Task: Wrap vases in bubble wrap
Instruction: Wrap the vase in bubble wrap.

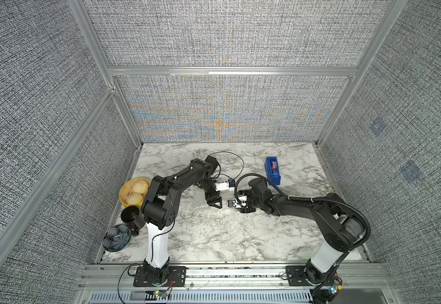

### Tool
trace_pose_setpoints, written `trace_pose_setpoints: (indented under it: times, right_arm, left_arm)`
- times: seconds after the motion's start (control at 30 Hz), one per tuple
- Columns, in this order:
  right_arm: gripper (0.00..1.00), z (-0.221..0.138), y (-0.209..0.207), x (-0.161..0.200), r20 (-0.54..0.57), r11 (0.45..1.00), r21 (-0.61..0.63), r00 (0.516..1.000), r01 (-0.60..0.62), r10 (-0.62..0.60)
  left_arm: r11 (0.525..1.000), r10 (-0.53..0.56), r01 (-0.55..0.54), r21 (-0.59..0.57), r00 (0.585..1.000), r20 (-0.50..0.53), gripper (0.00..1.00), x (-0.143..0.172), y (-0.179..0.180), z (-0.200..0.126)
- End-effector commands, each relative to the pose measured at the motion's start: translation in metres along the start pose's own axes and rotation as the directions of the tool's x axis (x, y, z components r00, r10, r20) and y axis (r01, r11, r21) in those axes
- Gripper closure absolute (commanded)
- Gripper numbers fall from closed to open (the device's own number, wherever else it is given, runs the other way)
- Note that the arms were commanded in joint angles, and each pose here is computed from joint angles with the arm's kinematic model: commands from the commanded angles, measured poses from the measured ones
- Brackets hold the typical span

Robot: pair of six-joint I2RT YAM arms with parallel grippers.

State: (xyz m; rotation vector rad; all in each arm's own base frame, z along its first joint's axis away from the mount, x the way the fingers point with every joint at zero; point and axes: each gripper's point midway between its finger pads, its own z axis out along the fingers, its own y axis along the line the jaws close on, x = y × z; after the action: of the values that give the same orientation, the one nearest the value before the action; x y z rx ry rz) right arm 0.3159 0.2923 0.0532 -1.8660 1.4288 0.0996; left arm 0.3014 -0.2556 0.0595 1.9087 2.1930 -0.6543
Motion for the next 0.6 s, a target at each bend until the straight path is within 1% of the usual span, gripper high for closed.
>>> trace_pose_setpoints:
  times: [0.0,0.13,0.23,0.3,0.33,0.4,0.5,0.57]
  right_arm:
    - [0.44,-0.005,0.029,0.008,-0.038,0.983,-0.172,0.997,-0.066,0.061]
    - [0.45,-0.009,0.028,0.006,-0.045,0.968,-0.230,0.994,-0.105,0.098]
    - [0.45,-0.014,0.018,0.000,-0.032,0.957,-0.257,0.990,-0.138,0.135]
    - [0.45,-0.016,0.017,0.000,-0.040,0.945,-0.285,0.987,-0.163,0.158]
    - [0.45,-0.016,0.015,0.000,-0.046,0.939,-0.296,0.985,-0.174,0.168]
    - [0.45,-0.015,0.013,0.002,-0.060,0.932,-0.308,0.981,-0.192,0.183]
    - [0.45,-0.016,0.009,0.002,-0.069,0.917,-0.335,0.976,-0.217,0.206]
    - [0.45,-0.016,0.007,0.002,-0.075,0.904,-0.360,0.973,-0.231,0.219]
  left_arm:
    - [0.992,-0.012,0.021,-0.124,0.997,0.075,0.20,-0.013,0.016,-0.023]
    - [0.962,0.016,0.034,-0.270,0.984,0.179,0.15,-0.025,0.029,-0.055]
    - [0.942,0.049,0.033,-0.333,0.971,0.235,0.15,-0.027,0.029,-0.072]
    - [0.937,0.086,0.009,-0.349,0.963,0.256,0.15,-0.027,0.022,-0.077]
    - [0.943,0.128,-0.039,-0.331,0.959,0.253,0.16,-0.025,0.013,-0.075]
    - [0.944,0.153,-0.064,-0.322,0.954,0.257,0.18,-0.022,0.004,-0.073]
    - [0.945,0.214,-0.127,-0.302,0.937,0.277,0.19,-0.019,-0.016,-0.066]
    - [0.940,0.239,-0.158,-0.304,0.937,0.255,0.18,-0.017,-0.022,-0.057]
